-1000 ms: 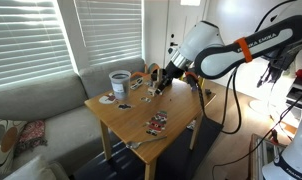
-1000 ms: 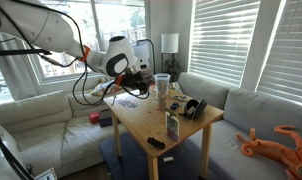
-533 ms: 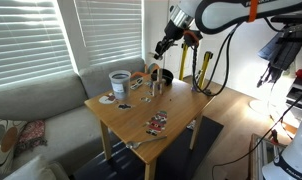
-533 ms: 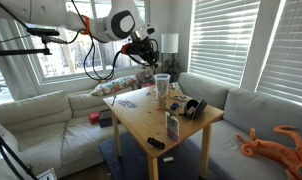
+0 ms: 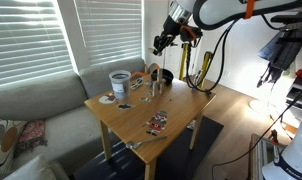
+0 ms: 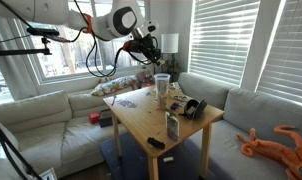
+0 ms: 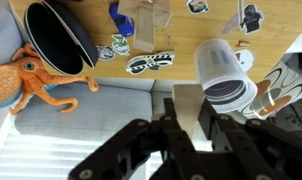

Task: Put the wooden block on top of the stack of blocks

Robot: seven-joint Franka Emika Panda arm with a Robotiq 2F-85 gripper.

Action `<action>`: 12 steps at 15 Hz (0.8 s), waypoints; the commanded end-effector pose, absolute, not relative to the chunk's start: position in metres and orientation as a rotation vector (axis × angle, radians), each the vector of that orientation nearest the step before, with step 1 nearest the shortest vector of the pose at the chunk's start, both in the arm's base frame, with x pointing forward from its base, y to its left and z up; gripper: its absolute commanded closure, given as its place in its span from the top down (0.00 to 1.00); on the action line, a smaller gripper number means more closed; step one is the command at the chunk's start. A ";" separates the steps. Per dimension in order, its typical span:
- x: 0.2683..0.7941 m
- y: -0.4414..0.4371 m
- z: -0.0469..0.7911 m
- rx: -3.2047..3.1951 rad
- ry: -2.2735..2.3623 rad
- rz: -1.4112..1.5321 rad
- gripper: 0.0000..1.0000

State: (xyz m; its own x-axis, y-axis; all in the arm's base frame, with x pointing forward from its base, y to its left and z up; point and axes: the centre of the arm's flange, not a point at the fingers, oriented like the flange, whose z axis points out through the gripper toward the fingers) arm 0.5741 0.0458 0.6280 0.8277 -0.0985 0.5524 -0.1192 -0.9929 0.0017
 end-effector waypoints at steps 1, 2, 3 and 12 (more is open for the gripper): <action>0.551 0.045 0.622 2.895 -0.463 0.980 0.07; 0.547 0.043 0.619 2.878 -0.543 0.987 0.07; 0.542 0.041 0.616 2.855 -0.624 0.981 0.07; 0.535 0.012 0.610 2.715 -0.790 0.882 0.07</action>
State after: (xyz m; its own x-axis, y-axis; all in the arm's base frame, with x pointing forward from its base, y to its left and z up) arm 0.5250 0.0073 0.6140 0.6603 -0.4468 0.6036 -0.5470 -0.8369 -0.0212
